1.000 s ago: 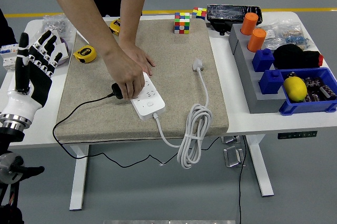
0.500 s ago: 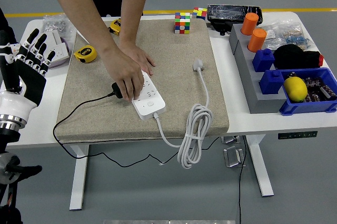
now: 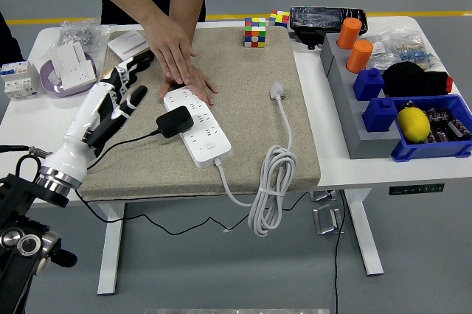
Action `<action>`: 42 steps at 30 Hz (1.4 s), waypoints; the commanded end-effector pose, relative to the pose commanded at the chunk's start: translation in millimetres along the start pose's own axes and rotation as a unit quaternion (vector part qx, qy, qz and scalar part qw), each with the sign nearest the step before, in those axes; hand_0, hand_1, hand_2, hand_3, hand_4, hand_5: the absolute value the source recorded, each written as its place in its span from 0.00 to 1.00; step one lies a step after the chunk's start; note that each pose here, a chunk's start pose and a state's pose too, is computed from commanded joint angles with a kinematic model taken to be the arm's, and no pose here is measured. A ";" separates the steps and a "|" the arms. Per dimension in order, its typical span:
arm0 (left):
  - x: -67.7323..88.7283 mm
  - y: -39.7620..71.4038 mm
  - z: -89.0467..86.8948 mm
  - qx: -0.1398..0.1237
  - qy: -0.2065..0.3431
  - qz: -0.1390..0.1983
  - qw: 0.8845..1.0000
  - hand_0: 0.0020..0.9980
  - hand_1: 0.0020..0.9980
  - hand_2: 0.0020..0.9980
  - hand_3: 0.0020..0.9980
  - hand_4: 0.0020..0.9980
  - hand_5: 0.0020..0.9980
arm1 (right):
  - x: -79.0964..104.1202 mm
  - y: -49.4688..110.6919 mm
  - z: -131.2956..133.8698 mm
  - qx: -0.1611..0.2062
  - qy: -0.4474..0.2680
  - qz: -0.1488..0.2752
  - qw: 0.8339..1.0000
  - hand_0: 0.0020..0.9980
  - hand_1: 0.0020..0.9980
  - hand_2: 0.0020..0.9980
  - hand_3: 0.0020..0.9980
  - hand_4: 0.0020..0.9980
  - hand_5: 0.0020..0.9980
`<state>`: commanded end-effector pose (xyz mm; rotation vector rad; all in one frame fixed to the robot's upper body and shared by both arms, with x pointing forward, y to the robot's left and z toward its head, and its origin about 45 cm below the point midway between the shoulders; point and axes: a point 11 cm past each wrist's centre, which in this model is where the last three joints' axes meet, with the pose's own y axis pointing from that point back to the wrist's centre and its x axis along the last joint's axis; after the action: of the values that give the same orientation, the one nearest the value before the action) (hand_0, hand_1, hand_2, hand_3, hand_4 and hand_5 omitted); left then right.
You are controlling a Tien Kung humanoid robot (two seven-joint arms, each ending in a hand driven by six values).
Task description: Pick up the plug,place it near the board,insert it into the board,press the button
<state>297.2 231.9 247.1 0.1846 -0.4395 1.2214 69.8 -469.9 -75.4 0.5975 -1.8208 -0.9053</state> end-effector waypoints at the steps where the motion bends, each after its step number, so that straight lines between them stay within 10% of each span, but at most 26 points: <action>1: -5.8 -1.7 1.0 0.001 -0.023 -0.017 1.000 0.66 0.70 0.61 1.00 0.81 0.31 | 0.1 0.0 0.0 0.000 0.001 0.000 1.000 0.82 0.79 0.75 0.76 1.00 1.00; 5: -17.5 -7.6 0.9 0.005 -0.107 -0.047 0.993 0.66 0.70 0.61 1.00 0.81 0.31 | 1.3 -0.4 1.6 -0.001 0.002 0.002 1.000 0.82 0.79 0.75 0.76 1.00 1.00; 6: -19.5 -9.5 -1.7 0.009 -0.130 -0.051 0.990 0.33 0.27 0.32 0.97 0.68 0.18 | 1.6 -0.5 2.2 -0.002 0.003 0.002 1.000 0.82 0.79 0.76 0.76 1.00 1.00; 11: -29.6 -17.9 -16.7 0.028 -0.231 -0.074 0.970 0.33 0.27 0.32 0.97 0.68 0.18 | 2.2 -0.7 2.1 -0.002 0.004 0.003 1.000 0.82 0.79 0.76 0.76 1.00 1.00; 12: -32.5 -19.9 -22.1 0.033 -0.254 -0.082 0.963 0.23 0.08 0.17 0.90 0.50 0.00 | 2.2 -0.6 1.7 -0.001 0.003 0.003 1.000 0.82 0.79 0.76 0.76 1.00 1.00; 25: -54.8 -33.9 -73.6 0.097 -0.303 -0.167 0.933 0.13 0.01 0.15 0.84 0.55 0.00 | 1.7 -0.4 0.0 0.000 0.002 0.003 1.000 0.82 0.79 0.76 0.76 1.00 1.00; 42: -61.9 -44.0 -101.6 0.132 -0.306 -0.188 0.924 0.12 0.01 0.15 0.89 0.56 0.00 | -0.3 0.3 -3.2 0.002 -0.001 0.001 1.000 0.82 0.79 0.76 0.74 1.00 1.00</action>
<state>344.5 200.8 133.6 0.8612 -0.7385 0.8179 72.8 -470.6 -74.5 0.5983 -1.8245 -0.9019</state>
